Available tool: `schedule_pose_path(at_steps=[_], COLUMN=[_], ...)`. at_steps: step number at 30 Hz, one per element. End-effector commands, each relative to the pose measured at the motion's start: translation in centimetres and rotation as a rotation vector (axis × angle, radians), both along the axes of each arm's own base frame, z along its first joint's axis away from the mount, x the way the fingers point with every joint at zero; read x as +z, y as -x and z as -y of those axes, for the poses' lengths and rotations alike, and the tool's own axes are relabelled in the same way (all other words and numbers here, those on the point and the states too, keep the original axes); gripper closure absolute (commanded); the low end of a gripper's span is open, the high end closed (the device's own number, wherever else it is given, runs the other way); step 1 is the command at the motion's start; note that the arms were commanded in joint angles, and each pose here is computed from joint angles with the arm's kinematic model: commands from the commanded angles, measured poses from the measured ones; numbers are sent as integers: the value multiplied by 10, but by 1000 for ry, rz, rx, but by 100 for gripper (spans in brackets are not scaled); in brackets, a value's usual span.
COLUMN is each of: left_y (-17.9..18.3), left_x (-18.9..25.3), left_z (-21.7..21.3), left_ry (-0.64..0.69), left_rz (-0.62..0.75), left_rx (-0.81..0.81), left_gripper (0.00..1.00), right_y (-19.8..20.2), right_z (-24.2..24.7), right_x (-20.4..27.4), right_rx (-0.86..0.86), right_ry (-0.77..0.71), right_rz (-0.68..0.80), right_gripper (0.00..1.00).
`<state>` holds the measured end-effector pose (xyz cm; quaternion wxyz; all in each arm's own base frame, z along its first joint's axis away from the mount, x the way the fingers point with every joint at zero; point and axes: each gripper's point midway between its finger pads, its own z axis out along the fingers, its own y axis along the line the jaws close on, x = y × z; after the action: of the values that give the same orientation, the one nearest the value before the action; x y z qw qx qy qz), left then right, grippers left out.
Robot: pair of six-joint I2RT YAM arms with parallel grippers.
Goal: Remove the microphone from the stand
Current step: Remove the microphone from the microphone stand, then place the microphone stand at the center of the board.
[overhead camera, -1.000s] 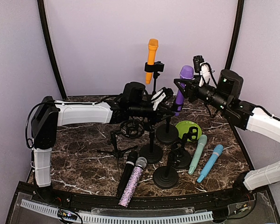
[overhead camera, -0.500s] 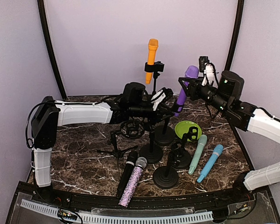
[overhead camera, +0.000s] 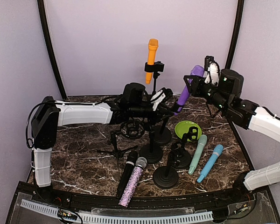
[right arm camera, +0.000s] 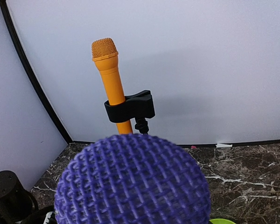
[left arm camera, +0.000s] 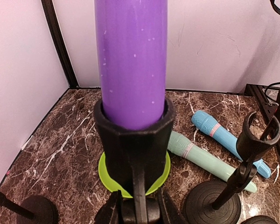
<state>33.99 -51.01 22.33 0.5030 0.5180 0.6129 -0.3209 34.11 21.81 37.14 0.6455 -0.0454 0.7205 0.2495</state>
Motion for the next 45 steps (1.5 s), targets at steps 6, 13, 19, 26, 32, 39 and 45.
schedule_pose_path(at_steps=[6, 13, 19, 26, 32, 39, 45], left_y=[-13, -12, -13, -13, -15, -20, -25], left_x=[-3, -5, -2, 13, 30, 26, 27], left_z=[-15, -15, -14, -10, -2, 9, 15], left_ry=[-31, -36, -21, 34, 106, 133, 140], left_rz=[16, 14, 17, 12, 16, -11, 12], left_rx=[62, 59, 60, 57, 46, 29, 23], left_gripper=[100, 100, 100, 100, 100, 100, 100], right_y=[6, 8, 10, 13, 19, 33, 43], right_z=[28, 16, 19, 38, 54, 74, 90], right_x=[90, 104, 107, 98, 82, 66, 42], right_rx=[-92, -37, -41, -128, -179, -223, -262], right_ry=[-211, -145, -133, -64, -12, -23, -3], right_rz=[189, 228, 237, 212, 170, 132, 74], right_gripper=[89, 89, 89, 89, 89, 89, 90])
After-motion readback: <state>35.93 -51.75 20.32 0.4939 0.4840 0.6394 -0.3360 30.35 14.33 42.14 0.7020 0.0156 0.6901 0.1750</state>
